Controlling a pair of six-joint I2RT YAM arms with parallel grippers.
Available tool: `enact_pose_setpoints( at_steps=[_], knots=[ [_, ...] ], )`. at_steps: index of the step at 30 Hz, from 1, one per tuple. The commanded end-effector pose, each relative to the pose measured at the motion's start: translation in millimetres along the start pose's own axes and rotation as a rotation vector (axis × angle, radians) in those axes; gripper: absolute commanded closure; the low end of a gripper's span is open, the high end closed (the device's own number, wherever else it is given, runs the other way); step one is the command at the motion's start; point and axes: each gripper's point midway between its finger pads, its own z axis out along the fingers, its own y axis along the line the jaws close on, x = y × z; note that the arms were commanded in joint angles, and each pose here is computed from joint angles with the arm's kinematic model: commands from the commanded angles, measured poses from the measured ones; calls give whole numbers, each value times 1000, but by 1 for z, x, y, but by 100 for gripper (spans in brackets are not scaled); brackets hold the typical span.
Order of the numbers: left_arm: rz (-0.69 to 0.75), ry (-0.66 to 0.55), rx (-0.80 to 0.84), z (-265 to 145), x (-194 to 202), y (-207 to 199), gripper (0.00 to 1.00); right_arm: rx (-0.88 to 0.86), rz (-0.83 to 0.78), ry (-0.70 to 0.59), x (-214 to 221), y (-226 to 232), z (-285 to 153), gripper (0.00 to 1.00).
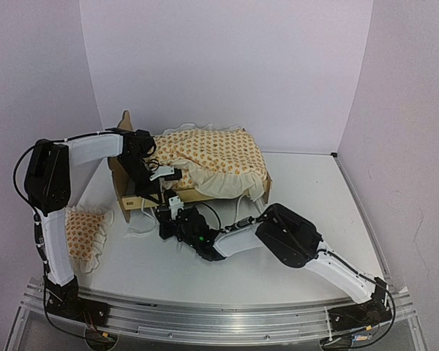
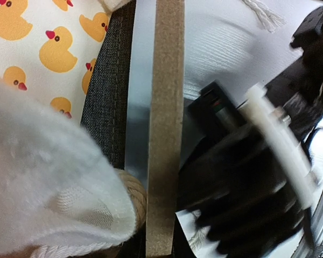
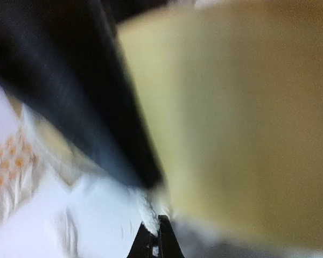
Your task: Set up the pet bed
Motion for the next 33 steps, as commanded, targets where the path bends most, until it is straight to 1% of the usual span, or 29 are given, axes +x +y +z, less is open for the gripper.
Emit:
enact_pose_setpoints(
  at_steps=[1,2,3,6,9,12,15,17,18,19,21,25,28,31,33],
  knots=[
    [-157,-130,-59,-38,-13,26,100,-141,-27,213,-3,17,-54,100],
    [-149,-122,-80,-39,-12,31,100,-193,-19,270,1,24,-74,100],
    [-138,-121,-96,-40,-12,34,100,-259,3,322,-6,38,-92,100],
    [-120,-102,-120,-35,-7,39,100,-333,61,507,3,52,-140,100],
    [-124,-91,-116,-32,-3,39,100,-382,83,642,2,64,-169,100],
    [-127,-92,-118,-33,-2,38,100,-445,107,728,0,78,-179,100],
    [-124,-91,-124,-33,-1,37,100,-515,162,764,-9,95,-183,100],
    [-116,-90,-106,-35,-1,31,95,-506,184,773,-14,97,-183,100],
    [-110,-97,-99,-37,-2,28,88,-492,186,781,-15,96,-184,100],
    [-102,-112,-93,-42,-5,24,78,-473,191,788,-16,94,-182,100],
    [-81,-151,-84,-52,-13,16,66,-469,202,777,-23,97,-176,100],
    [-21,-253,-43,-80,-34,-8,50,-486,271,765,-39,104,-162,100],
    [29,-322,8,-99,-44,-31,45,-503,336,770,-50,108,-157,100],
    [57,-394,62,-118,-50,-59,45,-513,384,778,-57,111,-156,100],
    [84,-413,108,-126,-44,-86,44,-500,410,784,-58,110,-155,100]
  ],
)
